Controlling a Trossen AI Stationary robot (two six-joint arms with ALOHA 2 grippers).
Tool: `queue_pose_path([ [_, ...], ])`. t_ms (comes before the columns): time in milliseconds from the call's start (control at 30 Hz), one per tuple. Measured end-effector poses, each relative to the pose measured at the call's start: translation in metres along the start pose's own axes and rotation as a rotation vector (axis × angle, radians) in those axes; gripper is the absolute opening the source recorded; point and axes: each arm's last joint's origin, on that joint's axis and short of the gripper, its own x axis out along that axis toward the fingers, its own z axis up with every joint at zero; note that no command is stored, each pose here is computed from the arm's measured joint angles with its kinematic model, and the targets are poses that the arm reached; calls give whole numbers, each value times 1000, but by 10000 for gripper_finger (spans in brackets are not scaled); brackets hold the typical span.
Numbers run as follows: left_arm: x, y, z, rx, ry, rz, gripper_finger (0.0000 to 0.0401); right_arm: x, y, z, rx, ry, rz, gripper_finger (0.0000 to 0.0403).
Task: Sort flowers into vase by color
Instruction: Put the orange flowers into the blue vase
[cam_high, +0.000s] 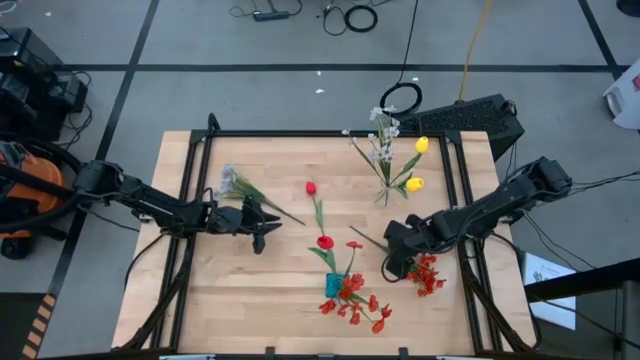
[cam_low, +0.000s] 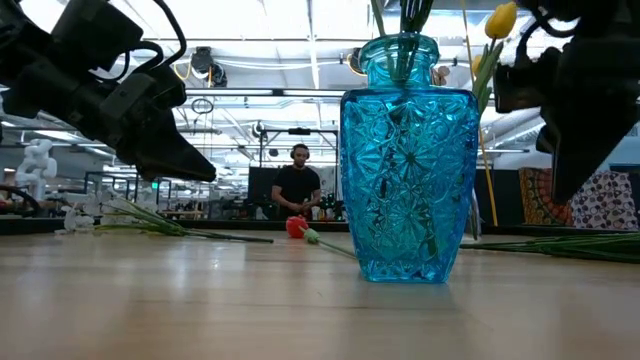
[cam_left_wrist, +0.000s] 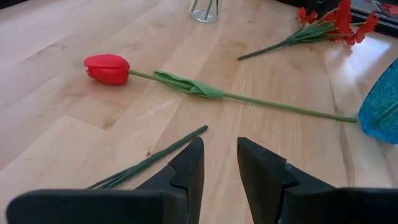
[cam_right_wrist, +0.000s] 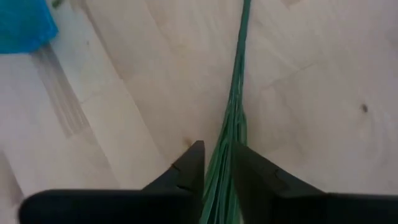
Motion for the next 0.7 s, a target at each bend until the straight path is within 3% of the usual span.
queue_pose_path([
  [333,0,0,0,1,-1,8,102,21,1,-4,-25,89,-63,177],
  [700,0,0,0,-22,0,8,102,43,2,-10,-36,231,-108,205],
])
